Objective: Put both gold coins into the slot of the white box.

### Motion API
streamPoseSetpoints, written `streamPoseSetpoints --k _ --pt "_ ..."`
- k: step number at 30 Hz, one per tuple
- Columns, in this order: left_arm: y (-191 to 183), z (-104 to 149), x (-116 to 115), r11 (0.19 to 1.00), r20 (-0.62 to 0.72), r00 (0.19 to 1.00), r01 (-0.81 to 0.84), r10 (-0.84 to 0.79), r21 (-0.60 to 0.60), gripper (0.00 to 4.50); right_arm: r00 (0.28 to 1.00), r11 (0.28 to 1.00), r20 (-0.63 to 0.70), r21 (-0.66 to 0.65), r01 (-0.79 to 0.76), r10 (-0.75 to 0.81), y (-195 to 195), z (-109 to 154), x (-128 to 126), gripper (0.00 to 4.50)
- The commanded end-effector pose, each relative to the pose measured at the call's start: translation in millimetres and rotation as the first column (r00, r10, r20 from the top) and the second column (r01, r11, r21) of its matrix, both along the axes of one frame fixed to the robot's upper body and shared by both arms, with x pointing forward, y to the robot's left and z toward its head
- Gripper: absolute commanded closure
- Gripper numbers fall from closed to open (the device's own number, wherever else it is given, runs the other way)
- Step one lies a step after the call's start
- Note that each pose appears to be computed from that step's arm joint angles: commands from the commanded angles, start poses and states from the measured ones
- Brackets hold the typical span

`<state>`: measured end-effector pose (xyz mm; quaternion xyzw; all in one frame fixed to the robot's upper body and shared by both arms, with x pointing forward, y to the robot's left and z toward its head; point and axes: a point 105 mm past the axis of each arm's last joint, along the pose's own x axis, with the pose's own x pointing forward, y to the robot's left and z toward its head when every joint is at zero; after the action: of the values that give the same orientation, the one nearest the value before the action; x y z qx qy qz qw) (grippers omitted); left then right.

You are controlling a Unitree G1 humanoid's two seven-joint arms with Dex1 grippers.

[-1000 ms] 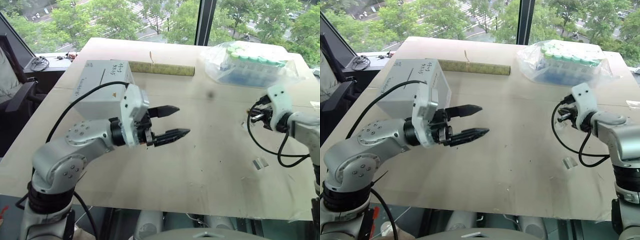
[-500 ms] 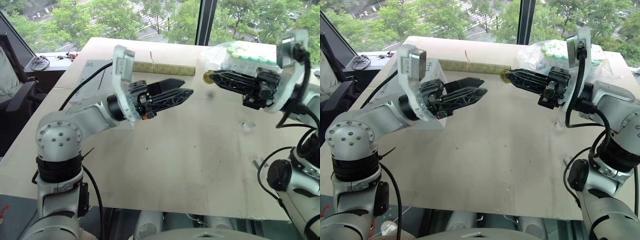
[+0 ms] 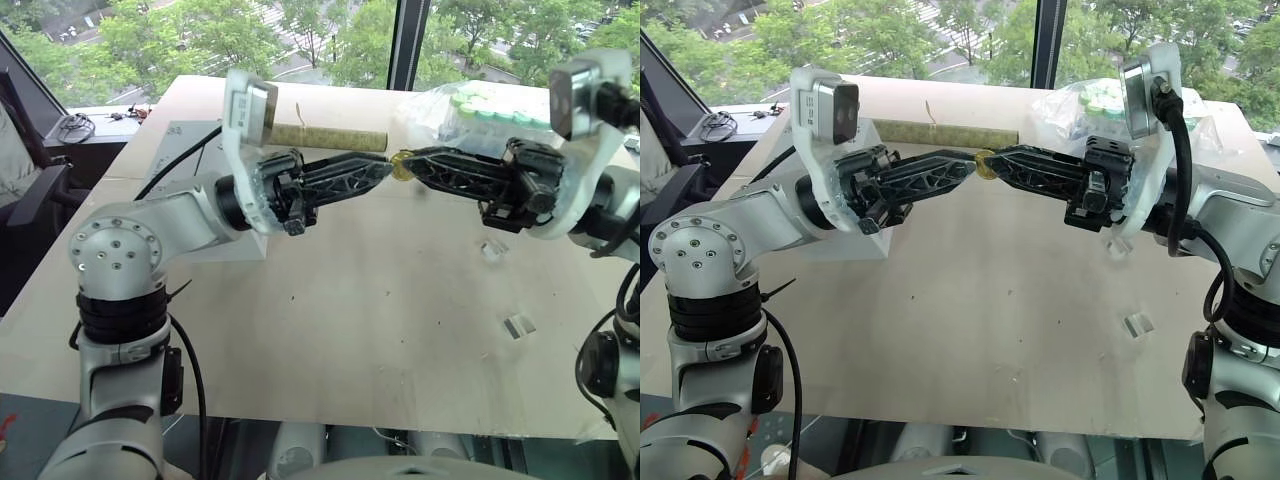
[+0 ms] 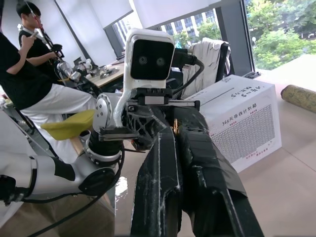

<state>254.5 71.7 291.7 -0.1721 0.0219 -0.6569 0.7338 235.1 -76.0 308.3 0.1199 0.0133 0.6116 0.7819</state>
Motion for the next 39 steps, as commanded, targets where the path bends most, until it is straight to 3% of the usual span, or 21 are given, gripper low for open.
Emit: streamPoseSetpoints --k 1,9,10,12,13,14,35,38,39 --pt "0 10 -10 0.999 0.039 0.998 0.042 -0.042 -0.009 3.15 0.999 0.999 0.031 0.031 -0.018 0.017 2 9 -8 4.50" --pt "1 12 -10 0.998 0.040 0.997 0.066 -0.066 -0.016 3.15 0.999 0.999 0.027 0.023 -0.030 0.030 4 8 -12 4.50" --pt "0 12 -11 0.997 0.039 0.996 0.076 -0.076 -0.016 3.58 0.999 0.999 0.026 0.023 -0.033 0.032 5 8 -12 4.50" --pt "0 11 -13 0.996 0.037 0.995 0.091 -0.090 -0.014 3.95 0.999 0.999 0.026 0.023 -0.037 0.036 5 8 -13 4.50" --pt "0 11 -13 0.995 0.037 0.995 0.096 -0.096 -0.015 4.43 0.999 0.999 0.026 0.024 -0.039 0.038 5 8 -13 4.50" --pt "-1 11 -14 0.994 0.032 0.994 0.108 -0.107 -0.017 4.49 0.999 0.999 0.026 0.025 -0.041 0.041 5 8 -14 4.50" --pt "1 2 -18 0.989 0.028 0.988 0.149 -0.149 0.008 4.49 0.994 0.994 0.004 0.029 -0.105 0.105 13 6 -22 4.50" --pt "1 2 -19 0.988 0.028 0.988 0.154 -0.154 0.008 3.69 0.994 0.994 0.005 0.026 -0.106 0.106 13 6 -21 4.50" --pt "1 2 -18 0.989 0.035 0.989 0.147 -0.147 0.009 3.16 0.994 0.994 0.006 0.026 -0.106 0.106 13 6 -21 4.50"
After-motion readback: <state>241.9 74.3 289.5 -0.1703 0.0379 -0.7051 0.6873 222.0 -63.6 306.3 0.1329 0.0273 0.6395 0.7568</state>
